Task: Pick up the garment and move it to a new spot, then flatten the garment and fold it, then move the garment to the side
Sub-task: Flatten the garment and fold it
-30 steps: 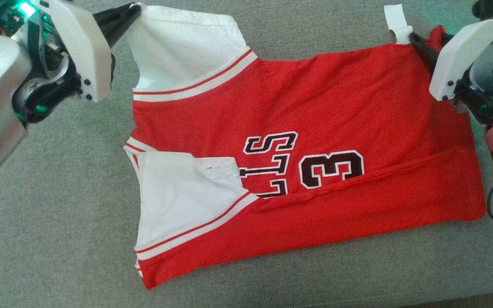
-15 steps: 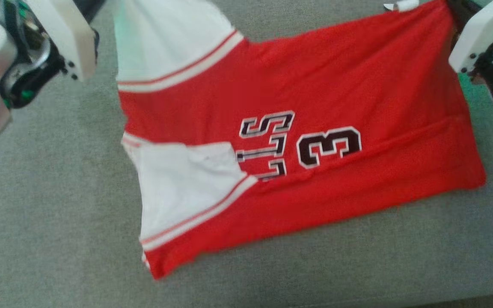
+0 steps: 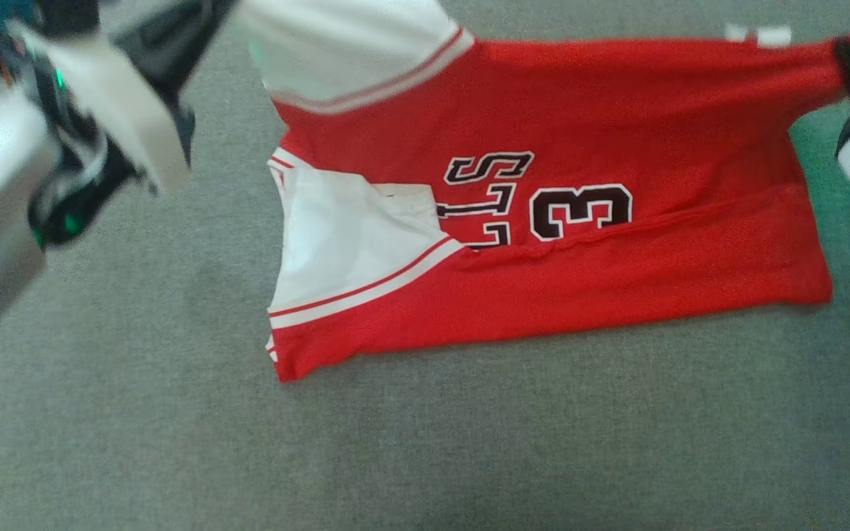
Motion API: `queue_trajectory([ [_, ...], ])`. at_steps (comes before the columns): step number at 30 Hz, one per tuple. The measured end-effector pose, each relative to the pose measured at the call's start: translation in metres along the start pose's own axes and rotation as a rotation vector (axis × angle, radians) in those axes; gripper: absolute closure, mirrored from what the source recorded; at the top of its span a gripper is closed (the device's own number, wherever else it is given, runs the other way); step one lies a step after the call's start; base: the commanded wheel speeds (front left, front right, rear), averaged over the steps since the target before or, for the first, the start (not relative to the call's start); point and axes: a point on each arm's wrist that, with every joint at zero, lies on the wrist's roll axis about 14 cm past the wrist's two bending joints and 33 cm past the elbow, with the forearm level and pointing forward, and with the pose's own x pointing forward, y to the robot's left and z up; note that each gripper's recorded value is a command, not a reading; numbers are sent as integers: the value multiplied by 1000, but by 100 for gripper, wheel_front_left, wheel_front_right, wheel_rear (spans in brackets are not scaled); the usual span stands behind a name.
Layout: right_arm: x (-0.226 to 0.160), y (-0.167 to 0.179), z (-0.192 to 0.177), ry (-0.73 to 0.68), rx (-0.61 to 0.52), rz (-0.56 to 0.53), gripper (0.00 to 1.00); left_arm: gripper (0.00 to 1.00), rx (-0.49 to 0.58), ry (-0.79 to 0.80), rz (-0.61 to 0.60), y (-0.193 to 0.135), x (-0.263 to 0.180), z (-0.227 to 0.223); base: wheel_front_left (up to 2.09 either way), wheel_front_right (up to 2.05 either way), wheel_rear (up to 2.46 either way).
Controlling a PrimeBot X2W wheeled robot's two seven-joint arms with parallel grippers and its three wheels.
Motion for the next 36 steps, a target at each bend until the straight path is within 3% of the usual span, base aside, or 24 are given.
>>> queue_trajectory([
  [14, -31, 12, -49, 33, 45, 61, 100, 100, -159, 70, -25, -50, -68, -83, 0, 0, 0],
  [27, -54, -2, -91, 91, 83, 36, 100, 100, -238, 104, -54, -91, -79, -127, 0, 0, 0],
  [28, -55, -3, -91, 89, 87, 32, 96, 98, -243, 95, -56, -94, -77, -127, 0, 0, 0],
  [29, -56, -3, -92, 86, 92, 30, 88, 89, -247, 92, -53, -95, -75, -128, 0, 0, 0],
  [30, -57, -2, -93, 84, 97, 28, 64, 76, -252, 87, -52, -97, -73, -129, 0, 0, 0],
  [31, -58, -2, -93, 79, 102, 25, 9, 60, -258, 83, -53, -99, -72, -130, 0, 0, 0],
  [32, -59, -1, -93, 72, 109, 24, 0, 32, -263, 82, -45, -101, -71, -132, 0, 0, 0],
  [33, -61, 0, -93, 58, 115, 22, 0, 0, -268, 84, -35, -102, -72, -136, 0, 0, 0],
  [36, -69, -1, -89, -5, 138, 8, 0, 0, -291, 42, 47, -98, -71, -135, 0, 0, 0],
])
